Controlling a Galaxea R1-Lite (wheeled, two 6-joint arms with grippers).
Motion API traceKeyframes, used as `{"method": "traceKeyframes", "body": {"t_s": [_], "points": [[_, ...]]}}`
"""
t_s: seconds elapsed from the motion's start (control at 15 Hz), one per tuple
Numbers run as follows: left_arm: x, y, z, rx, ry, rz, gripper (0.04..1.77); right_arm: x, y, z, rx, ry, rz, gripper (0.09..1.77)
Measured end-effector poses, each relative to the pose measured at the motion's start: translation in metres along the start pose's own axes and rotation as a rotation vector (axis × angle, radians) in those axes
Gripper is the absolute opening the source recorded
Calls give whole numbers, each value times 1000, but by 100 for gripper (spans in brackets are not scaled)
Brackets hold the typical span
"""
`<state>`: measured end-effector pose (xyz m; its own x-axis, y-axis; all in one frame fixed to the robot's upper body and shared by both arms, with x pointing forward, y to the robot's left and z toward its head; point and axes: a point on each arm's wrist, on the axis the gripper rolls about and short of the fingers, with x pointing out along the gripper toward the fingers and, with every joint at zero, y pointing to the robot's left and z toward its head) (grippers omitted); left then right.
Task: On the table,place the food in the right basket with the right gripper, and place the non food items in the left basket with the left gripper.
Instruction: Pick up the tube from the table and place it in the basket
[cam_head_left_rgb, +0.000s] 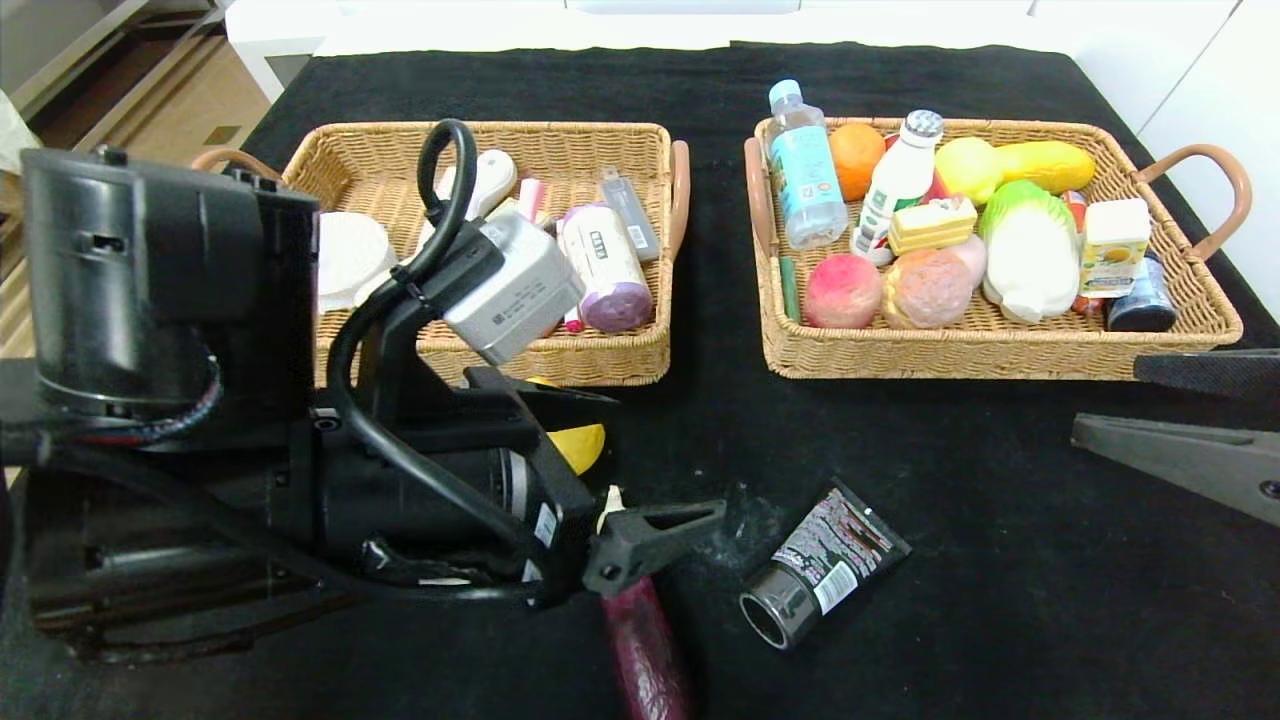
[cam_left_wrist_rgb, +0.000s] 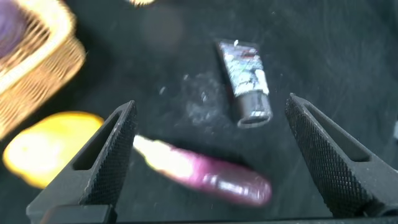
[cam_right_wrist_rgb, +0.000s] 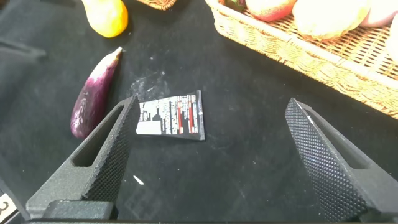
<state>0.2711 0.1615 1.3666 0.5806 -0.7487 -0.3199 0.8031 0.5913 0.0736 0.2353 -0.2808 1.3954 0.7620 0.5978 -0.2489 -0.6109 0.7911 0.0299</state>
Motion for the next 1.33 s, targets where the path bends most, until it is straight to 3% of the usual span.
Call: {"method": "traceKeyframes", "body": {"t_s": [0.2, 0.67, 0.87, 1.07, 1.33], "points": [[17, -13, -9, 56, -41, 6, 172, 0, 0, 0, 0, 0, -1, 171], [44, -38, -43, 168, 58, -27, 172, 0, -1, 0, 1, 0, -3, 171], [53, -42, -49, 214, 33, -14, 172, 0, 0, 0, 0, 0, -2, 171], [66, -47, -56, 228, -6, 12, 172, 2, -1, -1, 3, 6, -1, 171], [79, -54, -67, 237, 32, 24, 172, 4, -2, -1, 5, 12, -1, 171]]}}
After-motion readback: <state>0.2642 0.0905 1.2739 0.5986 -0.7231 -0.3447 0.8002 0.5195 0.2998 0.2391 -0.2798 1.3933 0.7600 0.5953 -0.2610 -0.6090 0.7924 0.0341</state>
